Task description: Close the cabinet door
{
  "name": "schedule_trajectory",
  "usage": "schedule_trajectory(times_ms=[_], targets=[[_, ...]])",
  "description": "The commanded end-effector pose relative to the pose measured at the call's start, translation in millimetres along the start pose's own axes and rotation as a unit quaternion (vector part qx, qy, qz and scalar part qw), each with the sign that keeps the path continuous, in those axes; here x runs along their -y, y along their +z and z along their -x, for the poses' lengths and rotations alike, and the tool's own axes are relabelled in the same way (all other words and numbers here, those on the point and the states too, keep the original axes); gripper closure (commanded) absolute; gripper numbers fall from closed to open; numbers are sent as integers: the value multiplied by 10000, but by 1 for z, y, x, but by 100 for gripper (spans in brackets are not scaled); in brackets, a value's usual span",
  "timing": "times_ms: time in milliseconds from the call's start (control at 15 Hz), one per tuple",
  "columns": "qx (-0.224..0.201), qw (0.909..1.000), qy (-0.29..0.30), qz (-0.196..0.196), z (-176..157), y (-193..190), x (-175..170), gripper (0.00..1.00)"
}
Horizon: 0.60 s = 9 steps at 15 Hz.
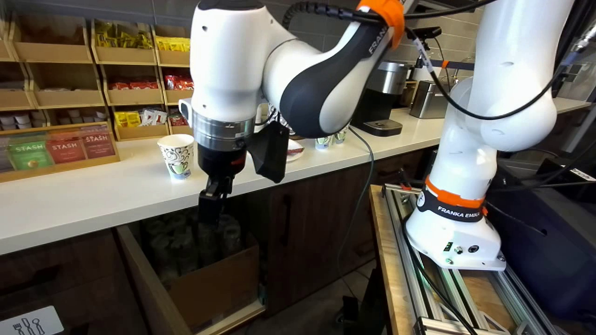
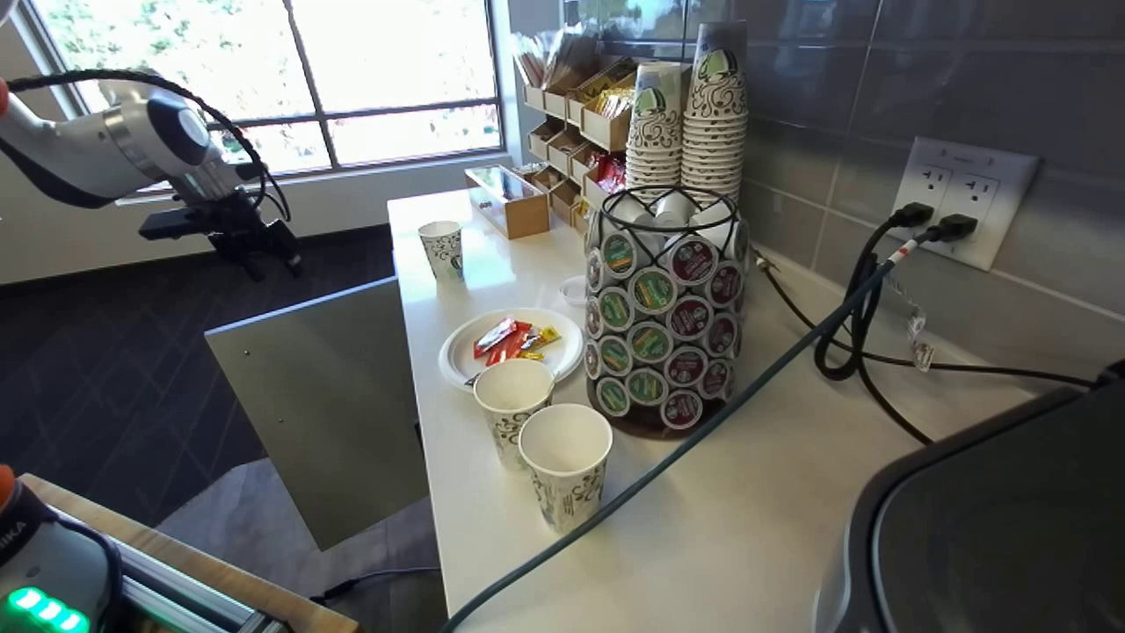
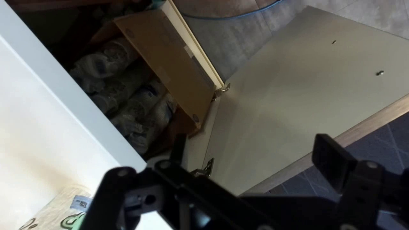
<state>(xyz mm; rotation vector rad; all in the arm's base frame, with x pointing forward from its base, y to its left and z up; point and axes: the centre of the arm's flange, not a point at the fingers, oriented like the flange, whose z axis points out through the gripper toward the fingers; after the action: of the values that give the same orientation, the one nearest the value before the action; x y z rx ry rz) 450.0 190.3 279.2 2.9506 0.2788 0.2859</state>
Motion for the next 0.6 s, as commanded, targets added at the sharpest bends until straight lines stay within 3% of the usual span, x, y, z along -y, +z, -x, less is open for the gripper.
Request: schedule_trajectory(times_ms=[0, 400, 533], targets=[[83, 10000, -2, -40, -5, 6, 3, 0], [153, 9998, -6, -113, -11, 13, 8, 0], [194, 9993, -287, -130, -13, 28, 28, 0]])
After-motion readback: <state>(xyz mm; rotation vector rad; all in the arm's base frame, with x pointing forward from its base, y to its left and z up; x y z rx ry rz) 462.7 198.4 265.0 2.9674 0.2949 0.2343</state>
